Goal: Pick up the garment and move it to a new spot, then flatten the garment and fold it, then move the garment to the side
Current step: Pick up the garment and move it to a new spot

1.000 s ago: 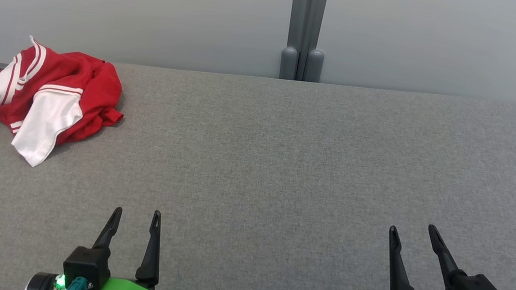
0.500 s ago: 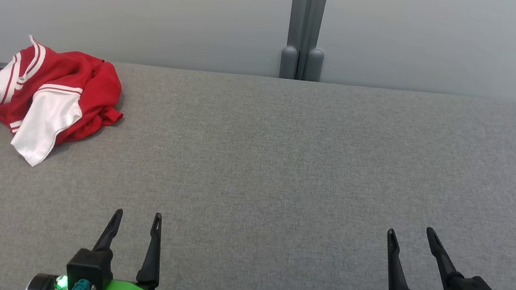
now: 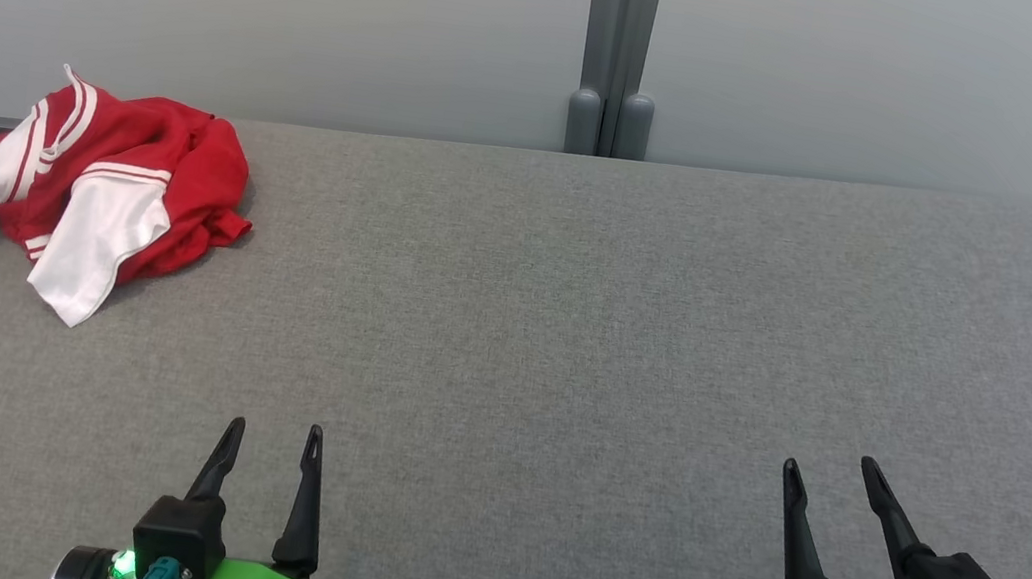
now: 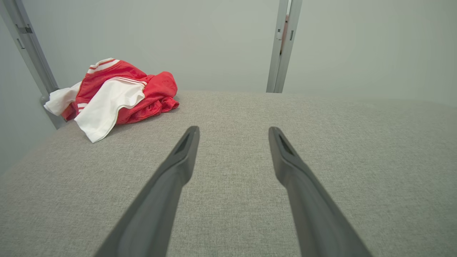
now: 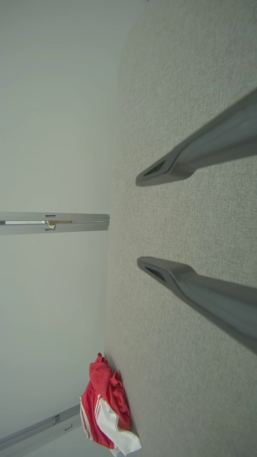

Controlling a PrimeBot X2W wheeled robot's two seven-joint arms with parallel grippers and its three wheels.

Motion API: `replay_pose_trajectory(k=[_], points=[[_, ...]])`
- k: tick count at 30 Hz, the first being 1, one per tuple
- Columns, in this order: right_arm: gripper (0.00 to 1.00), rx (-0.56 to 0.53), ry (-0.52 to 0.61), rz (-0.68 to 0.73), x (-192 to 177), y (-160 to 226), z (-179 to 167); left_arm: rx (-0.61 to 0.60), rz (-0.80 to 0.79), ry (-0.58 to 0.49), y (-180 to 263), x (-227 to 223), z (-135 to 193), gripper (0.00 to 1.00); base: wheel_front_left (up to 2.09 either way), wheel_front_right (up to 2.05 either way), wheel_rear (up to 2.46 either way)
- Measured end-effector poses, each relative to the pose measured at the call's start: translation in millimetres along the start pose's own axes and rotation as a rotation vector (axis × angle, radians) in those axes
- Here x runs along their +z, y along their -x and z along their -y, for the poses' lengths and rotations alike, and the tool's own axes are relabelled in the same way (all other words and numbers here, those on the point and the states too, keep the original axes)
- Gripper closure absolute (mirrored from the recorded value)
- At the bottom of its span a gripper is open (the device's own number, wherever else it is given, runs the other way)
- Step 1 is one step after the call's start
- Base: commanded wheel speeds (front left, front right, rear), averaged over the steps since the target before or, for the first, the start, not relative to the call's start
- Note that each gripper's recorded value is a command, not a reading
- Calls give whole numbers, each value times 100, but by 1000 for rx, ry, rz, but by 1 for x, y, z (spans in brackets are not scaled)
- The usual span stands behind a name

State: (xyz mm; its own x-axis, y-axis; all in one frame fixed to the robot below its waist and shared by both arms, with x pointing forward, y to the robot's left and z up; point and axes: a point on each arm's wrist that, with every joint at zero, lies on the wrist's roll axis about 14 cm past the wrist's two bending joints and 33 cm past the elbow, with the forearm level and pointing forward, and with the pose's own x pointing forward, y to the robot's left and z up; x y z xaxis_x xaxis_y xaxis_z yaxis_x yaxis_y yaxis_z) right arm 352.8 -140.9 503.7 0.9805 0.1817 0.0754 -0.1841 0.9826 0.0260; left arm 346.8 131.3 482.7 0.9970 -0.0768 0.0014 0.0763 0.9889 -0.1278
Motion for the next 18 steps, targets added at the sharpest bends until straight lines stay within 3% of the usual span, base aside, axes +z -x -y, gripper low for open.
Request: replay_pose_trajectory(k=[9,18], points=[[0,69,-4,-3,-2,-15,-20,74,19,-9,9,6,-23,0,0,0,0],[0,239,-22,5,-1,-43,-74,252,58,-24,36,18,-76,0,0,0,0]])
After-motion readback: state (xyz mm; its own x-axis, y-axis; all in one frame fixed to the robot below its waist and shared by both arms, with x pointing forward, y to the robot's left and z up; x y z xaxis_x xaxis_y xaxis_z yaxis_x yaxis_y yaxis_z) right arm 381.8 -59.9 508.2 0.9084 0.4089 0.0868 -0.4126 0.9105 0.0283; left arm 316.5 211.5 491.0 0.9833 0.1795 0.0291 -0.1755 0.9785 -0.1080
